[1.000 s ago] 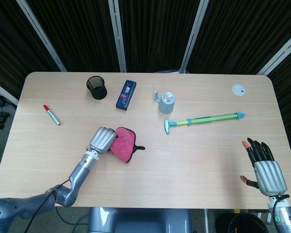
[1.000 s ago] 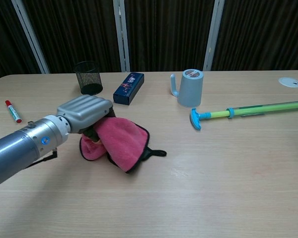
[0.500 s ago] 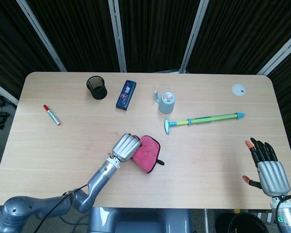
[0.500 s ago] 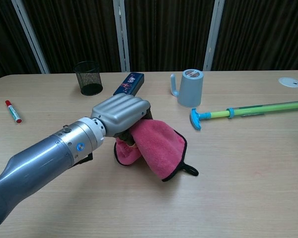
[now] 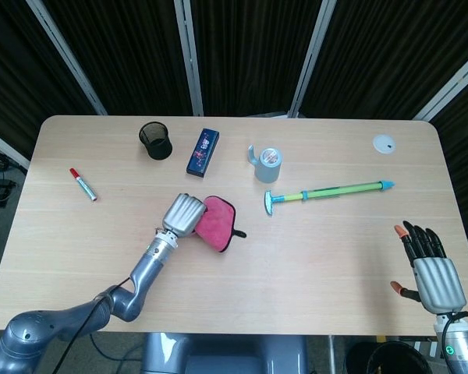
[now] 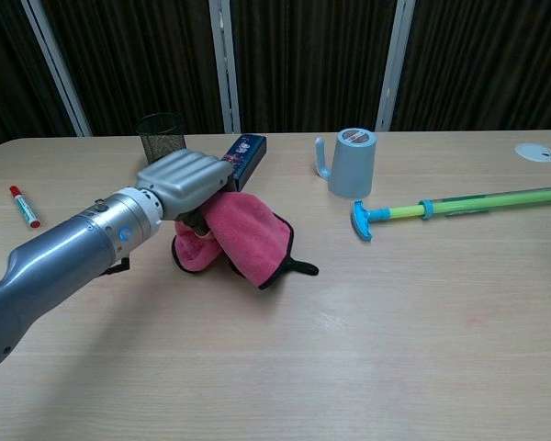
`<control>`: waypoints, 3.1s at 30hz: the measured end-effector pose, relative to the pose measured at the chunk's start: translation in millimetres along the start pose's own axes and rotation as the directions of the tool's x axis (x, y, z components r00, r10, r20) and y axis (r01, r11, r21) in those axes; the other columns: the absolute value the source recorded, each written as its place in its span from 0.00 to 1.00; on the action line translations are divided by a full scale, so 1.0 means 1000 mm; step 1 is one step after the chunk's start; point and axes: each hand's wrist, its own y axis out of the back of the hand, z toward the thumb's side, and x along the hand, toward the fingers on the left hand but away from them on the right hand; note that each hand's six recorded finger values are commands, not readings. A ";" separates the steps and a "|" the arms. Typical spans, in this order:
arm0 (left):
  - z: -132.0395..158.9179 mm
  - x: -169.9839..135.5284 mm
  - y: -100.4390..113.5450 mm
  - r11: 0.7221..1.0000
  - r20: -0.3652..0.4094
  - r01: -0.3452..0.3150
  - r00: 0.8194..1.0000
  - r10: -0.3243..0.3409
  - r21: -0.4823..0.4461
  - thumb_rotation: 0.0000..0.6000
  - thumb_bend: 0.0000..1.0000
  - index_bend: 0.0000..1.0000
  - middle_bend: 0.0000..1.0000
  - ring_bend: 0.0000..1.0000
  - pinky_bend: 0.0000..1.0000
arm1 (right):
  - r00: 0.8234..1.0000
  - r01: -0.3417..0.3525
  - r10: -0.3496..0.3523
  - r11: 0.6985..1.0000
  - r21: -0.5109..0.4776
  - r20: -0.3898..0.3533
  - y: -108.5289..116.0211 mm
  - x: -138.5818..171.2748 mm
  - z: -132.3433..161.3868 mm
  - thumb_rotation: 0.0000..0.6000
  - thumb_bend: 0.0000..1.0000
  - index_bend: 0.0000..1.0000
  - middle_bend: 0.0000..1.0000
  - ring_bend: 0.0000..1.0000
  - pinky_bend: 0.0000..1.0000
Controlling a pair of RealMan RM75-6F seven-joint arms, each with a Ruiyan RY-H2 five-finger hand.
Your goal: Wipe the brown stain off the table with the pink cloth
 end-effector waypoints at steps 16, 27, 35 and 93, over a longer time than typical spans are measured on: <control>-0.066 -0.003 -0.013 1.000 -0.111 0.024 0.994 -0.024 0.000 1.00 0.41 0.86 0.70 0.61 0.61 | 1.000 0.005 -0.005 1.000 -0.004 0.016 0.002 0.002 -0.005 1.00 0.00 0.00 0.00 0.00 0.00; 0.024 0.011 -0.006 0.997 0.083 -0.011 0.996 0.017 -0.071 1.00 0.41 0.86 0.70 0.61 0.61 | 0.999 0.000 0.000 1.000 -0.012 0.052 0.002 0.001 -0.018 1.00 0.00 0.00 0.00 0.00 0.00; 0.086 -0.002 0.001 0.990 0.238 -0.053 0.968 0.083 -0.128 1.00 0.41 0.86 0.70 0.61 0.61 | 0.999 0.002 -0.002 1.000 -0.008 0.034 0.002 0.003 -0.013 1.00 0.00 0.00 0.00 0.00 0.00; -0.184 -0.304 0.048 0.981 -0.446 -0.146 0.892 0.074 -0.129 1.00 0.00 0.00 0.00 0.00 0.00 | 0.995 0.046 -0.042 0.998 0.033 -0.090 0.004 0.012 0.027 1.00 0.00 0.00 0.00 0.00 0.00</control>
